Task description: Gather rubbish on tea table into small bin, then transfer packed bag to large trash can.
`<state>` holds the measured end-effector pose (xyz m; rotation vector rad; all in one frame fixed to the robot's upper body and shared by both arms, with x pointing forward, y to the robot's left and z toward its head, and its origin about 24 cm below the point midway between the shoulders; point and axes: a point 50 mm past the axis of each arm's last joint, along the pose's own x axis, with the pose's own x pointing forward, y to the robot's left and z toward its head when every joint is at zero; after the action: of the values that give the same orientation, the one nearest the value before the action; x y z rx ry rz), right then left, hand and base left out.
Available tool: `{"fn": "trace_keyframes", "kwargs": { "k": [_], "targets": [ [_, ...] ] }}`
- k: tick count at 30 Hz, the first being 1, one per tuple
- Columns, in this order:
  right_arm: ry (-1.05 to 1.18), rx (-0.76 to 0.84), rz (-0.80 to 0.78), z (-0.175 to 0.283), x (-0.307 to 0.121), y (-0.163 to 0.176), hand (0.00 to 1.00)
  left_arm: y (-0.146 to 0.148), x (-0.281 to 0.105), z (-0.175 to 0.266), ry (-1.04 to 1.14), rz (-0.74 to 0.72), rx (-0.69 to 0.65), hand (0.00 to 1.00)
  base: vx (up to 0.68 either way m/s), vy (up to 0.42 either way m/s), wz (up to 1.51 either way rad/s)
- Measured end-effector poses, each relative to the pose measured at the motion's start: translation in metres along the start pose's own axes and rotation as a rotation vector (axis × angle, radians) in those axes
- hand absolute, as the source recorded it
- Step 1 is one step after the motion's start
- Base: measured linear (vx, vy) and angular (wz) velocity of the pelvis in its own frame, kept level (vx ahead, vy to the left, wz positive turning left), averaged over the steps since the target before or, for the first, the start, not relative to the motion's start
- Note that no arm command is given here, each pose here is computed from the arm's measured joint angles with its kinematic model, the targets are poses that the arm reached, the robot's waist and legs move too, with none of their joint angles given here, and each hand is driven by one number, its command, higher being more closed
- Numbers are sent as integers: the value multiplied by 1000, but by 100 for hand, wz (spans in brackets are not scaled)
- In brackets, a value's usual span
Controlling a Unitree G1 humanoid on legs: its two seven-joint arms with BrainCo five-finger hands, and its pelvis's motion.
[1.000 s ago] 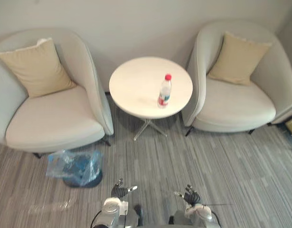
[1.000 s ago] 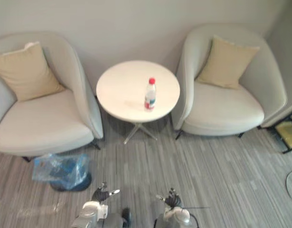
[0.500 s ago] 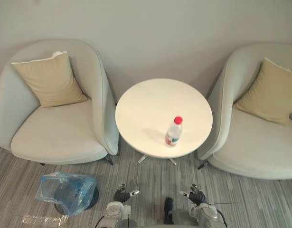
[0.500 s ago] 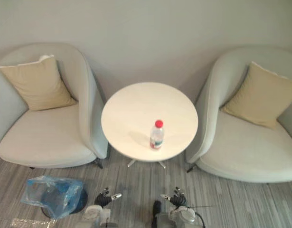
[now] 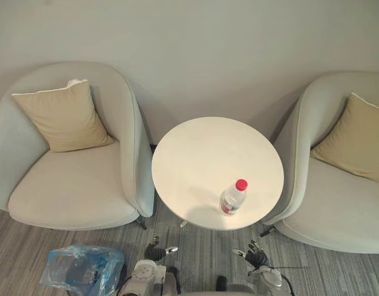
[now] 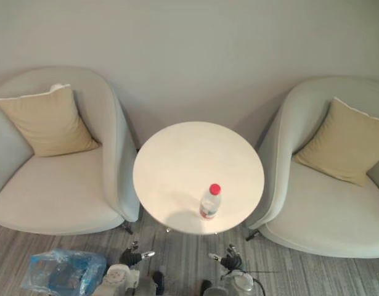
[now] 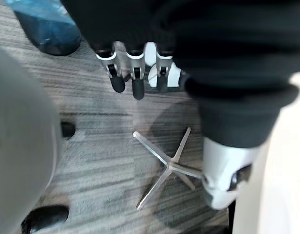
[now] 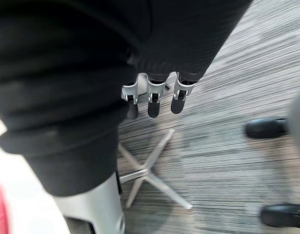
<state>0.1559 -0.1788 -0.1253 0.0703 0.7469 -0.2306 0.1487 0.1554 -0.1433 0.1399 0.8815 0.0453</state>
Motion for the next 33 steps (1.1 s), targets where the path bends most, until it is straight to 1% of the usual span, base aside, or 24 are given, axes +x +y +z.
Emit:
{"fn": "trace_keyframes", "kwargs": {
  "k": [3, 7, 8, 11, 24, 33],
  "targets": [
    [-42, -42, -21, 2, -8, -5, 0, 1, 0, 0, -1, -2, 22, 0, 94, 1, -9],
    [-204, -114, -42, 27, -22, -10, 0, -1, -1, -3, 1, -16, 57, 0, 19, -30, -15],
    [-284, -142, -46, 41, -27, -13, 0, -3, -2, -4, 2, -22, 64, 0, -22, -25, -5],
    [-385, -188, -48, 59, -31, -11, 0, -4, -3, -8, 8, -29, 85, 0, -49, -30, 0],
    [-585, -329, 62, 97, -38, 20, 0, -6, -5, -9, -6, -57, 154, 0, -23, -14, 0],
    [-661, -339, 110, 120, -35, 36, 0, -7, -5, -6, -24, -63, 154, 0, 16, -17, 16]
  ]
}}
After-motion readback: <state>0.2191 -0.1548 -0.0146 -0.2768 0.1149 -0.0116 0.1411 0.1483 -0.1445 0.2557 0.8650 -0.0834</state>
